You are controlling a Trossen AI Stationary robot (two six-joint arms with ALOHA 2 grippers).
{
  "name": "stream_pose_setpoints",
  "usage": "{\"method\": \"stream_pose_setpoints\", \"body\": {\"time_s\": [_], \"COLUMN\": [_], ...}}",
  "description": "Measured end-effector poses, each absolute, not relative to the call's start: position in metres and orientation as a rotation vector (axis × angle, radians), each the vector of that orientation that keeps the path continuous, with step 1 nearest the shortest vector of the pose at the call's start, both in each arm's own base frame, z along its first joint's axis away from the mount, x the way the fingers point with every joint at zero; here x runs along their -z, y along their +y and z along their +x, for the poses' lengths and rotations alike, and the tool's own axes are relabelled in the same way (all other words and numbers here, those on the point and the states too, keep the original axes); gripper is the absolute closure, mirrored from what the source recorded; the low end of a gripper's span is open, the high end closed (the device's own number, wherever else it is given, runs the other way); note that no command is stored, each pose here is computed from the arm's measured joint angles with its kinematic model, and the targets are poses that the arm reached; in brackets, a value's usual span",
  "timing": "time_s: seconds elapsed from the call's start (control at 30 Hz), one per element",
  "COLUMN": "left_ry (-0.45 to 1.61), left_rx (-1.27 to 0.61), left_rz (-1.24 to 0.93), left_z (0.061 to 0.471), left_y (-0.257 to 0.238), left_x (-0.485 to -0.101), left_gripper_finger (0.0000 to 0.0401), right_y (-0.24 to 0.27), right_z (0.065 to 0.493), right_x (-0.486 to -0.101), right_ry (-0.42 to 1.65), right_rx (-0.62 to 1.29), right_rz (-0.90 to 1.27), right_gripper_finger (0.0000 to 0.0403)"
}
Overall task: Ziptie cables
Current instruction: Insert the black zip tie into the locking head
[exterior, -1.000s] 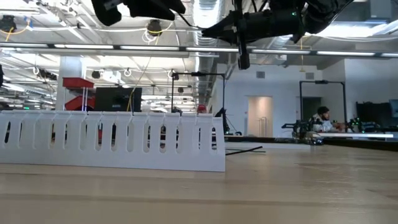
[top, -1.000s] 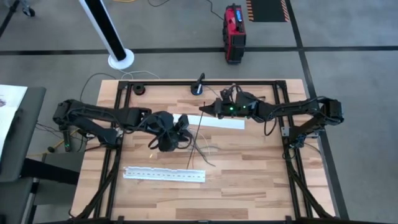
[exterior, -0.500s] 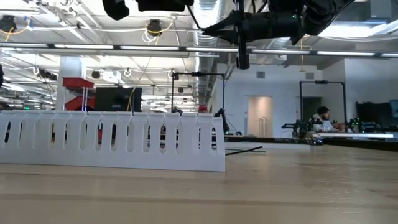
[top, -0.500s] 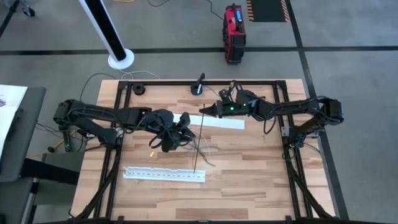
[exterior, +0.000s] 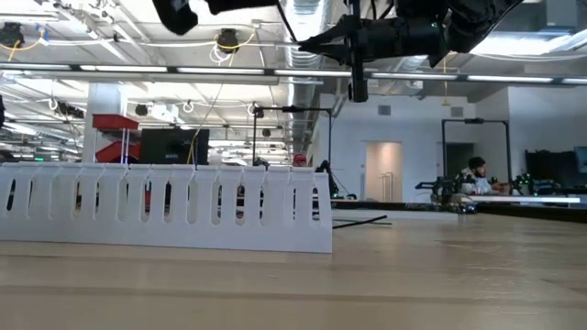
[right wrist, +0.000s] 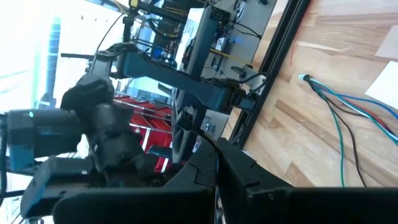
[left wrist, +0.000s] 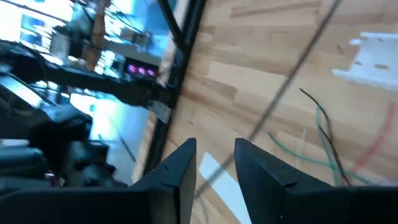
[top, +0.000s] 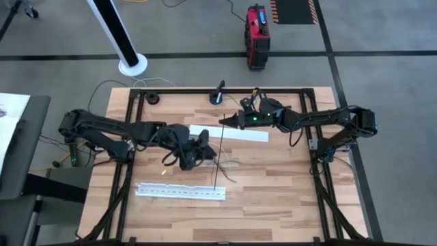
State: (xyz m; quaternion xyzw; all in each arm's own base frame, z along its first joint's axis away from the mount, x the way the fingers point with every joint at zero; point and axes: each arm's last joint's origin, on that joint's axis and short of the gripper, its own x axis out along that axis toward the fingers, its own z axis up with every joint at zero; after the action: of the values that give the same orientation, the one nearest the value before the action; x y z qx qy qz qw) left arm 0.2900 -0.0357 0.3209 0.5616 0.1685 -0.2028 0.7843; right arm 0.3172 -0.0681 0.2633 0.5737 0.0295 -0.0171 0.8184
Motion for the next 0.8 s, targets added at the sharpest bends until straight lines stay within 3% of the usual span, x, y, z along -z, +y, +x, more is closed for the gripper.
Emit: {"method": "stream_pose_setpoints", "body": {"time_s": [0.27,0.4,0.8], "left_ry": [0.297,0.334,0.210], "left_rx": [0.290,0.325,0.281], "left_rz": [1.343,1.370,1.341], "left_z": [0.289,0.284,0.284], "left_y": [-0.050,-0.054,-0.065], "left_x": [-0.277,-0.261,-0.265], "left_gripper_finger": [0.0299,0.0299,0.0299], "right_y": [-0.068,-0.068,-0.070], "right_z": [0.317,0.317,0.317], "right_x": [-0.266,-0.267,-0.268], "right_ry": [0.041,0.030,0.010], "right_rx": [0.022,0.015,0.016], "right_rz": [1.213,1.211,1.208], "right_gripper_finger": [0.0403,0.0403,0.0403]}}
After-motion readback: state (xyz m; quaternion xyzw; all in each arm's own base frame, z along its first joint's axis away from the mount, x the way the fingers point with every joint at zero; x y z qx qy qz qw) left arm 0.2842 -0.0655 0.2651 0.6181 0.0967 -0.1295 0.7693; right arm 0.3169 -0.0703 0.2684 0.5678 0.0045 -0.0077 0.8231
